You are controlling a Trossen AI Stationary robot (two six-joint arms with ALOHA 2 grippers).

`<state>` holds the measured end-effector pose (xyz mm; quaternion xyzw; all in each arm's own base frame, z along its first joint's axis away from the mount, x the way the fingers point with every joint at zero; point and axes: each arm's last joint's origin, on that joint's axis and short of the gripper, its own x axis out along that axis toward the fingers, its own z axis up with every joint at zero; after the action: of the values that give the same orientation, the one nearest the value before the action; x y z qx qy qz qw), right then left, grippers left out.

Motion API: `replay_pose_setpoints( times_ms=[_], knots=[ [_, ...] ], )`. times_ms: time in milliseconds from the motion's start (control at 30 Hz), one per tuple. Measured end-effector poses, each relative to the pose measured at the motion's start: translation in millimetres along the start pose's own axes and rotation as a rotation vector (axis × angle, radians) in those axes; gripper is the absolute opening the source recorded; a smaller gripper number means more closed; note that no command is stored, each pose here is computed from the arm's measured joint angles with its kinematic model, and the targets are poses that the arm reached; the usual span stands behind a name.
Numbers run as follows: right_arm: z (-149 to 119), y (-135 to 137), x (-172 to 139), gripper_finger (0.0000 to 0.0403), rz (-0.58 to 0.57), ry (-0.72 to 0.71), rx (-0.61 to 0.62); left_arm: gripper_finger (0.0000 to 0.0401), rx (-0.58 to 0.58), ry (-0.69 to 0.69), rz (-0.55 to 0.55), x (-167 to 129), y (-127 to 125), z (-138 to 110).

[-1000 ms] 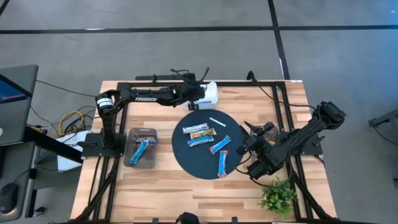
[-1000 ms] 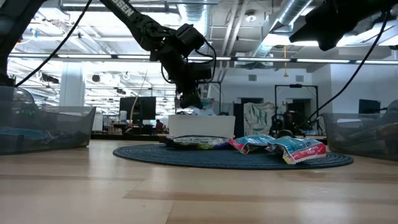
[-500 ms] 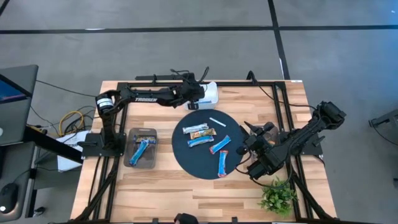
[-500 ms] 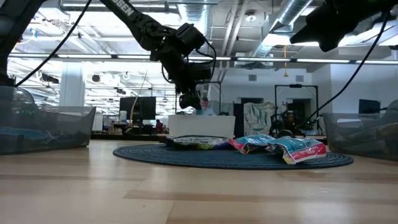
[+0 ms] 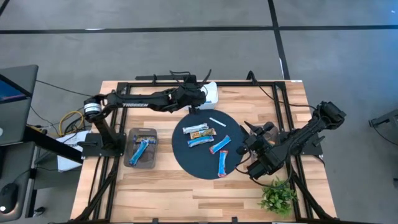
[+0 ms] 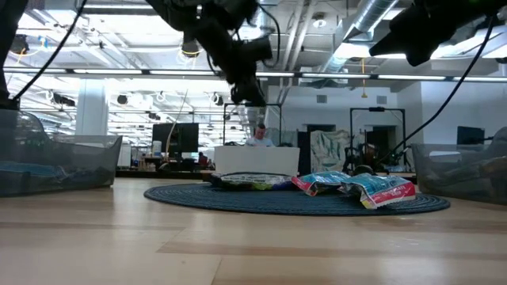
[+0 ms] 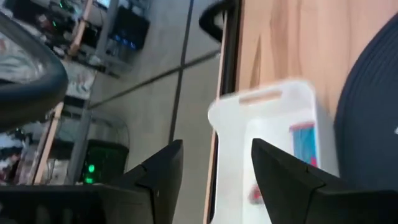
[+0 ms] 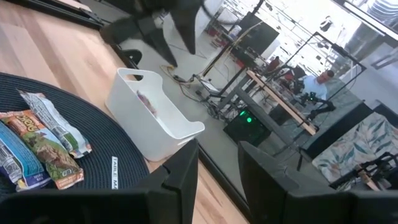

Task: Pick and place Granola Bars by type
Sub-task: Put the orange granola bar into the right black bin

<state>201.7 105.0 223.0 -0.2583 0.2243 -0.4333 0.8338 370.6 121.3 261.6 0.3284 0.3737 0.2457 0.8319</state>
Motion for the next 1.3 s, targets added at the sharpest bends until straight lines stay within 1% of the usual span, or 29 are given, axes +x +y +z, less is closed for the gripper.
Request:
replay_pose_setpoints(
  times_ms=[133,233,367,433,533,633,700,800,967,1100,1200,1300],
  knots=[
    [0.0,0.0,0.0,0.0108,0.000,0.000,0.000,0.0185,-0.010,-0.027,-0.002,-14.8,3.8,5.8],
    [0.0,0.0,0.0,0.0108,0.000,0.000,0.000,0.0185,-0.013,-0.022,-0.023,-17.9,4.0,4.9],
    [0.0,0.0,0.0,0.0108,0.000,0.000,0.000,0.0185,-0.023,0.032,-0.073,-17.9,-0.5,-1.2],
    [0.0,0.0,0.0,0.0108,0.000,0.000,0.000,0.0185,-0.043,0.061,-0.122,-18.5,-4.3,-5.0],
    [0.0,0.0,0.0,0.0108,0.000,0.000,0.000,0.0185,-0.068,0.074,-0.273,-25.2,-16.0,-7.3],
    [0.0,0.1,0.0,0.0108,0.000,0.000,0.001,0.0185,-0.078,0.061,-0.484,-35.4,-34.3,-6.5],
    [0.1,0.4,0.0,0.0108,0.001,0.000,0.004,0.0185,-0.059,0.065,-0.601,-43.1,-48.8,-7.1],
    [0.1,0.5,0.0,0.0108,0.001,0.000,0.006,0.0185,-0.011,0.077,-0.688,-55.8,-66.5,-4.2],
    [0.2,0.7,0.0,0.0108,0.001,0.000,0.008,0.0185,0.042,0.143,-0.772,-82.0,-89.0,-0.4],
    [0.2,0.6,0.0,0.0108,0.001,0.000,0.008,0.0185,0.049,0.167,-0.796,-107.4,-101.8,5.1],
    [0.6,1.8,0.0,0.0108,0.003,-0.002,-0.009,0.0185,0.051,0.153,-0.787,-125.9,-111.5,11.4],
    [2.0,4.8,0.0,0.0108,0.008,-0.008,-0.035,0.0185,0.069,0.146,-0.734,-142.5,-121.5,15.8]
  ],
)
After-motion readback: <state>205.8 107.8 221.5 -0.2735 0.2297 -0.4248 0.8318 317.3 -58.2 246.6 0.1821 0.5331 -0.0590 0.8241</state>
